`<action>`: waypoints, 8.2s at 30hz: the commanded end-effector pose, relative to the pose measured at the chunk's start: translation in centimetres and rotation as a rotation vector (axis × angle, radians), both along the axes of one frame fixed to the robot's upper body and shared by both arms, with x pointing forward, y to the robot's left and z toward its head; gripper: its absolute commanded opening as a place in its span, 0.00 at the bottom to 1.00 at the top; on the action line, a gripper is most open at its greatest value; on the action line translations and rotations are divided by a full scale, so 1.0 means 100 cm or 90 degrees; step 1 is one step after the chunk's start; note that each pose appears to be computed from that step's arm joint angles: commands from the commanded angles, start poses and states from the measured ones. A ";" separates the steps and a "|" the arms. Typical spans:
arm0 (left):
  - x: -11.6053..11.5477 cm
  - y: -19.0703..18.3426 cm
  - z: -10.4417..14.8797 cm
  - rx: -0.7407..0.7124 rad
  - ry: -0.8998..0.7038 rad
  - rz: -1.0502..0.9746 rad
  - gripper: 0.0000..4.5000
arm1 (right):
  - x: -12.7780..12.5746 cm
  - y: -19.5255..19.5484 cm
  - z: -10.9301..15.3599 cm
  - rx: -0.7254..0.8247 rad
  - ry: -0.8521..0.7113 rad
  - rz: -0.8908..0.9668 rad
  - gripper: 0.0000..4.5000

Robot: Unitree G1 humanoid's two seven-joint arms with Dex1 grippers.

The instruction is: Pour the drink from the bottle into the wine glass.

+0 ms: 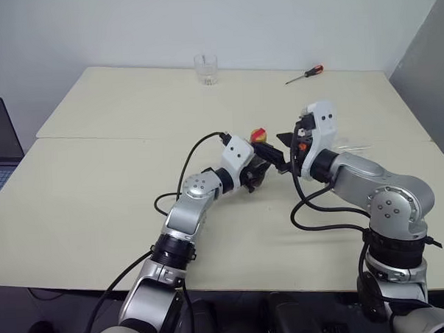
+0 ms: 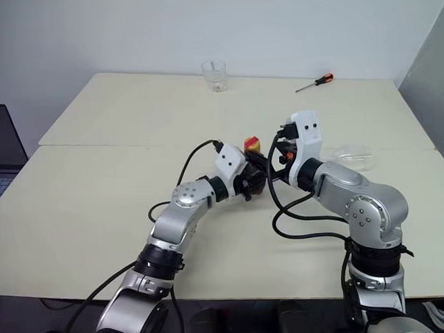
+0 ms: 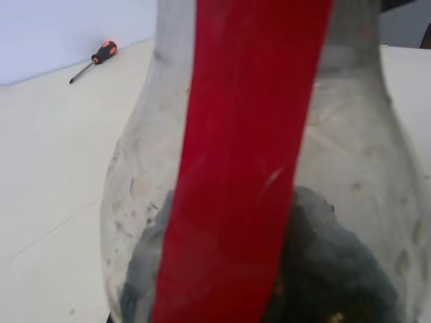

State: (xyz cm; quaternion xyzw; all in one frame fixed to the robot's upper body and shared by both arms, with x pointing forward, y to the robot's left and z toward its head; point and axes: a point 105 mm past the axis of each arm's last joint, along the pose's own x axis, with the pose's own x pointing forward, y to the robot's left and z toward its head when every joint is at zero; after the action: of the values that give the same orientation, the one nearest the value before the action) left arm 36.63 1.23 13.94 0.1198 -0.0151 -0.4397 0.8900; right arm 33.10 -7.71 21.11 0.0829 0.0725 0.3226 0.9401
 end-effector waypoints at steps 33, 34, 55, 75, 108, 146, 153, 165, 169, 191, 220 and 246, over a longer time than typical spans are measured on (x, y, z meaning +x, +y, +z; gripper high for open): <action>-0.013 -0.011 0.004 0.004 -0.007 -0.045 0.30 | -0.009 -0.006 0.025 -0.047 -0.156 0.043 1.00; -0.013 -0.011 0.004 0.004 -0.007 -0.045 0.30 | -0.011 -0.006 0.025 -0.043 -0.157 0.047 1.00; -0.011 -0.015 0.008 -0.001 -0.016 -0.045 0.29 | -0.014 0.003 0.001 -0.086 -0.094 0.071 1.00; -0.011 -0.013 0.008 0.000 -0.018 -0.042 0.29 | -0.009 0.001 0.001 -0.047 -0.095 0.074 0.30; -0.007 -0.013 0.009 -0.007 -0.020 -0.031 0.29 | -0.014 -0.020 0.013 -0.066 -0.109 0.116 0.86; -0.008 -0.012 0.008 -0.006 -0.021 -0.026 0.28 | 0.007 -0.024 0.020 -0.126 -0.130 0.190 0.00; -0.008 -0.007 0.007 -0.007 -0.019 -0.012 0.28 | 0.002 -0.050 0.019 -0.128 -0.119 0.155 0.27; -0.010 -0.010 0.005 -0.008 -0.013 -0.019 0.28 | -0.022 -0.030 0.031 -0.087 -0.134 0.137 1.00; -0.010 -0.013 0.005 -0.010 -0.012 -0.026 0.28 | -0.023 -0.017 0.028 -0.084 -0.129 0.135 1.00; -0.012 -0.021 0.006 -0.016 -0.016 -0.042 0.28 | 0.003 -0.009 0.020 -0.091 -0.119 0.046 1.00; -0.013 -0.023 0.005 -0.014 -0.009 -0.058 0.28 | -0.011 -0.004 0.027 -0.101 -0.149 0.217 0.28; -0.041 -0.022 0.012 -0.020 0.028 -0.196 0.28 | 0.005 -0.019 0.024 -0.232 -0.205 0.555 0.28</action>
State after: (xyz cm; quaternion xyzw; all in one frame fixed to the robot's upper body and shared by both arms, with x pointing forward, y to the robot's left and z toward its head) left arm 33.54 -0.32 12.71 0.0984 0.0236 -0.5443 0.8327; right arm 33.68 -9.00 22.33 -0.1385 0.0212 0.6788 0.7208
